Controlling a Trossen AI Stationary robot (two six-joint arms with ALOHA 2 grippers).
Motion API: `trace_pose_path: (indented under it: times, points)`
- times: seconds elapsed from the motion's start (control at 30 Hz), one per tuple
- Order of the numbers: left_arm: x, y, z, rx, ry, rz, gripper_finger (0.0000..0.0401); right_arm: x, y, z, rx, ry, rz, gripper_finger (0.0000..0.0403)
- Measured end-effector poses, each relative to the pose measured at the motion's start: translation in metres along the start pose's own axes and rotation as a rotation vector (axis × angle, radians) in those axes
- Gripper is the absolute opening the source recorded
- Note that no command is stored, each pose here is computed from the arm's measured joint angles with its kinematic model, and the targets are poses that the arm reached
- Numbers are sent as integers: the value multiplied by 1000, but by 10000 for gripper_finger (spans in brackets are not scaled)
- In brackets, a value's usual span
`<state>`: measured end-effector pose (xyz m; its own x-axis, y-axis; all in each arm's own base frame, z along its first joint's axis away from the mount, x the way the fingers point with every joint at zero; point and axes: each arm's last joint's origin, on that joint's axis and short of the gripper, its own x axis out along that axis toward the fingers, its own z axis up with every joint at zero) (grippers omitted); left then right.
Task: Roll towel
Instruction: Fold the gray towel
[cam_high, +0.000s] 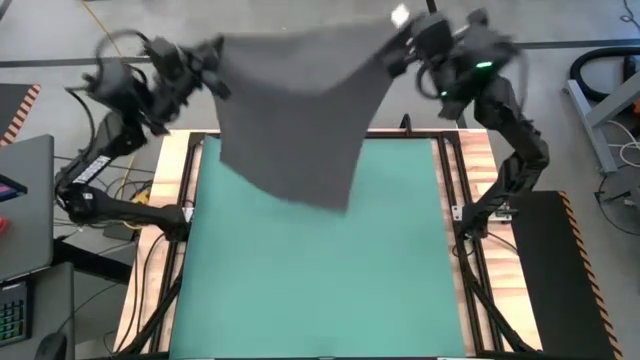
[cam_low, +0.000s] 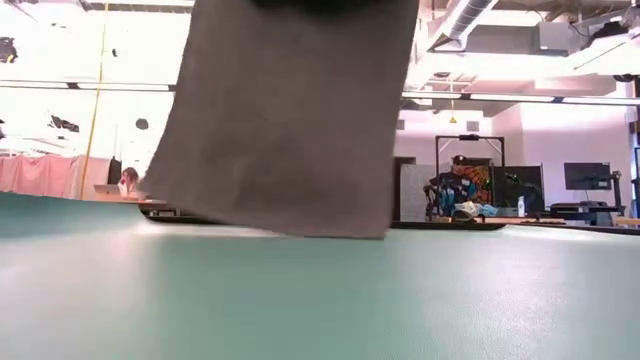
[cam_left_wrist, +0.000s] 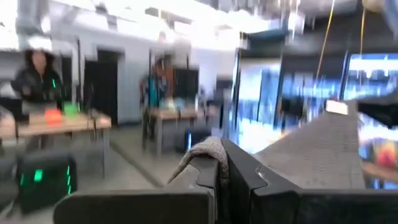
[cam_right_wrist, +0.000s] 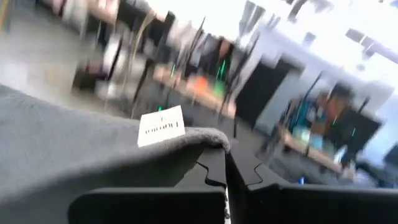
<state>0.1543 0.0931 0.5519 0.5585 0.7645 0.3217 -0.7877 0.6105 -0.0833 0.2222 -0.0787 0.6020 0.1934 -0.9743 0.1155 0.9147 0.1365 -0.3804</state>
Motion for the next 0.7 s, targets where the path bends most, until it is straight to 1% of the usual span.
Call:
trace_pose_path:
  times: [0.1,0.17,0.23,0.3,0.33,0.4,0.47,0.53,0.6,0.7]
  points:
    - [14,2,12,45,-34,-65,0,-1,-20,18,20,-123,-79,9]
    - [21,1,13,71,-14,-135,0,-10,-24,26,10,-164,-93,9]
    - [25,-2,10,67,35,-209,0,-21,-21,29,-26,-165,-61,9]
    - [25,-6,2,64,115,-281,0,-34,-13,30,-65,-147,-1,9]
    - [24,-8,-3,63,170,-308,0,-41,-6,29,-87,-127,34,9]
    - [19,-10,-17,85,324,-339,0,-58,13,23,-123,-58,101,9]
    - [9,-13,-34,120,516,-368,0,-82,29,14,-153,-4,164,9]
    - [-1,-16,-51,132,703,-392,0,-109,47,1,-172,19,221,9]
    - [-14,-21,-68,133,881,-413,0,-137,61,-13,-139,17,269,9]
    - [-36,-30,-88,124,1086,-441,0,-182,78,-32,4,2,400,9]
